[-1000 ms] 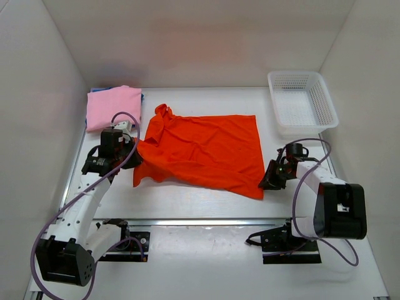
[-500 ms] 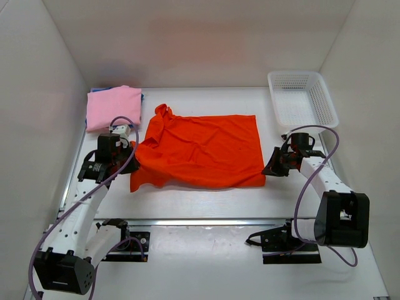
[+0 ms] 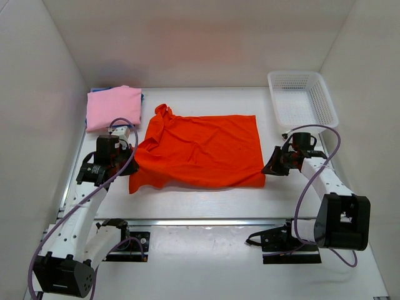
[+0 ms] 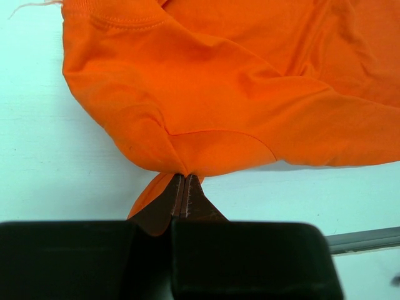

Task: Fold and stack the t-shirts
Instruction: Flatten out the tshirt

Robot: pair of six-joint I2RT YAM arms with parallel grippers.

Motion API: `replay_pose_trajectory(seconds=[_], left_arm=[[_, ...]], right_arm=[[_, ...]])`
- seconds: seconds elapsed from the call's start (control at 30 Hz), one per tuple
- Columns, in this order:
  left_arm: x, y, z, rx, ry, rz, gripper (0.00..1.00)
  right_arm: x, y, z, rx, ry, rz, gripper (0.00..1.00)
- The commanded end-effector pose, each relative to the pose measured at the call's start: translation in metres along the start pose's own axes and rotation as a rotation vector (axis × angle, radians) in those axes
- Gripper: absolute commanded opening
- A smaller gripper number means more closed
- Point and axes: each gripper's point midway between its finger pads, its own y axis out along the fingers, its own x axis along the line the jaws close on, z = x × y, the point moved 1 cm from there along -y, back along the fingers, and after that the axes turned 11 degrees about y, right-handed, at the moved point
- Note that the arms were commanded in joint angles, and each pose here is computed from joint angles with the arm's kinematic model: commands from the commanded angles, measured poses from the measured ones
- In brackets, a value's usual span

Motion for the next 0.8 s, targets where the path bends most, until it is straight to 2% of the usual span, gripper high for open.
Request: replay_pose_trajectory(seconds=[0.0, 0.33, 0.7, 0.77], left_arm=[[0.003, -0.004, -0.002, -0.023, 0.006, -0.014, 0.0], [0.003, 0.0, 0.002, -0.016, 0.004, -0.012, 0.0], [0.005, 0.005, 0.006, -0.011, 0.0, -0.008, 0.0], [0.005, 0.006, 0.007, -0.009, 0.0, -0.01, 0.0]], right_arm=[[0.009, 0.001, -0.027, -0.061, -0.036, -0.027, 0.0], [-0.01, 0.038, -0.037, 0.009, -0.007, 0.036, 0.0], [-0.006, 0.053, -0.067, -0.041, 0.011, 0.045, 0.0], [-0.005, 0.056, -0.067, -0.048, 0.022, 0.047, 0.06]])
